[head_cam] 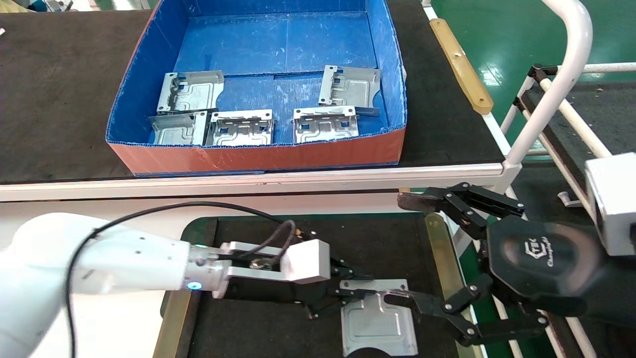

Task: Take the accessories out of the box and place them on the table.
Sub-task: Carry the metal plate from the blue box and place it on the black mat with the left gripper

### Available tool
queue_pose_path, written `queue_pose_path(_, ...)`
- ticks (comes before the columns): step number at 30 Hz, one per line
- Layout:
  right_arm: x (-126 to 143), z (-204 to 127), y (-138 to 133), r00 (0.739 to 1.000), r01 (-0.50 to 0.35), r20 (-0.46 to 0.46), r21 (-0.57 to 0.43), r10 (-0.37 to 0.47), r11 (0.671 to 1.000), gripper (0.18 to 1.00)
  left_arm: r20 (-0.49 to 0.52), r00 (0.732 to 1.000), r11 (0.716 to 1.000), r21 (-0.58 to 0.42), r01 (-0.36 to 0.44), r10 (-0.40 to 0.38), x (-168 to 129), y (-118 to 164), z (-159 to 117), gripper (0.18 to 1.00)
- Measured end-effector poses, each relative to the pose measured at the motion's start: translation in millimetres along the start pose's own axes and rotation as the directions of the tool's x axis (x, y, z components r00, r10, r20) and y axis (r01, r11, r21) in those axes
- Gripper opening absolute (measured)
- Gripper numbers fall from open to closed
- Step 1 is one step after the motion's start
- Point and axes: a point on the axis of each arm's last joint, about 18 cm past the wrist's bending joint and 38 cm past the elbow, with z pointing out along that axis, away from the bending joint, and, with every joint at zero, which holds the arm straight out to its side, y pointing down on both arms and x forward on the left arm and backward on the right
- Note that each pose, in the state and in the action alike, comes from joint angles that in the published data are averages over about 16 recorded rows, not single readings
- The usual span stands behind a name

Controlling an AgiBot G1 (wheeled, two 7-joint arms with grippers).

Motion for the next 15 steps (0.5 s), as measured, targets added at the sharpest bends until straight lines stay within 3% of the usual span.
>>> queue_pose_path(15,0,0,0,1.000,0.000,0.000,0.000,0.000,1.000,1.001,0.128,0.990,0.996,-0.076,-0.049,0.058,-23,26,45,0.275)
